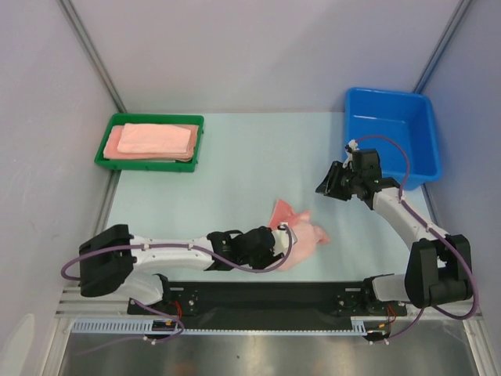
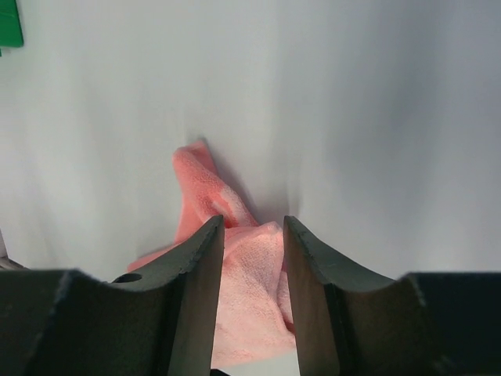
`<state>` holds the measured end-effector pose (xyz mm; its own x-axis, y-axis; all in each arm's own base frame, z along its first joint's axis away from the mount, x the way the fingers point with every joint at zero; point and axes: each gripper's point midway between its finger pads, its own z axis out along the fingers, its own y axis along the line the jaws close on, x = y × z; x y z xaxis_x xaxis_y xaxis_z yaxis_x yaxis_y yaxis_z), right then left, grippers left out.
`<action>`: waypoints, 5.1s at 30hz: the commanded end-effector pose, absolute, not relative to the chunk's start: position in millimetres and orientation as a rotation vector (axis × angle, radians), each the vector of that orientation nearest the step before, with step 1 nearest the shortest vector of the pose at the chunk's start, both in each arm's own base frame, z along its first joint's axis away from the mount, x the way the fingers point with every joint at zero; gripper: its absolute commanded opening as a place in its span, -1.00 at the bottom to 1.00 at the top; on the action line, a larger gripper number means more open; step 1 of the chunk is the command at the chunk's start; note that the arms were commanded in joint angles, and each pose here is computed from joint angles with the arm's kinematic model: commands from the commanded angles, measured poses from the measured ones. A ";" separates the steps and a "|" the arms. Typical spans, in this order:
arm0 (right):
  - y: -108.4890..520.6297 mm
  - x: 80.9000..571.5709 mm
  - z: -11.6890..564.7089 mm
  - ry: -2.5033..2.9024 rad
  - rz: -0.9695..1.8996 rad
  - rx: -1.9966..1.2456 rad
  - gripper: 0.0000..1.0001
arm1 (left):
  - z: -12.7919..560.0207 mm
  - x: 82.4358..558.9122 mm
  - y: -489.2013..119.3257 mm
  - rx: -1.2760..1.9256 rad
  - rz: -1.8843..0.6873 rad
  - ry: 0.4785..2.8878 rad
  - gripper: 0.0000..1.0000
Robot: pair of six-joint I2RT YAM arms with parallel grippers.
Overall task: Fold and stack the towels
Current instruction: Flatten out the crumpled towel
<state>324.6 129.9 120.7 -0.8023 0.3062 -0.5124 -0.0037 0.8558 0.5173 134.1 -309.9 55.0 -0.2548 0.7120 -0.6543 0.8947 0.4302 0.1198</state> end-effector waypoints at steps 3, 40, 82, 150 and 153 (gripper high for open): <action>127.5 328.6 140.2 2.350 0.697 0.173 -0.16 | 52.0 132.6 -320.6 1.360 -0.371 1.997 0.07; 171.8 291.1 71.7 2.243 1.091 -0.303 0.32 | 116.1 234.5 -302.9 0.930 -0.472 2.085 -0.99; 184.8 323.0 297.7 1.923 0.721 -0.361 -1.00 | 291.7 280.9 -222.2 0.611 -0.340 1.922 -0.99; 209.7 462.0 141.0 1.963 1.188 0.027 -1.00 | 109.7 354.5 -435.1 0.913 -0.349 1.938 0.12; 211.1 462.5 136.9 1.963 1.201 0.026 -1.00 | 99.2 361.5 -436.3 0.844 -0.280 2.002 0.16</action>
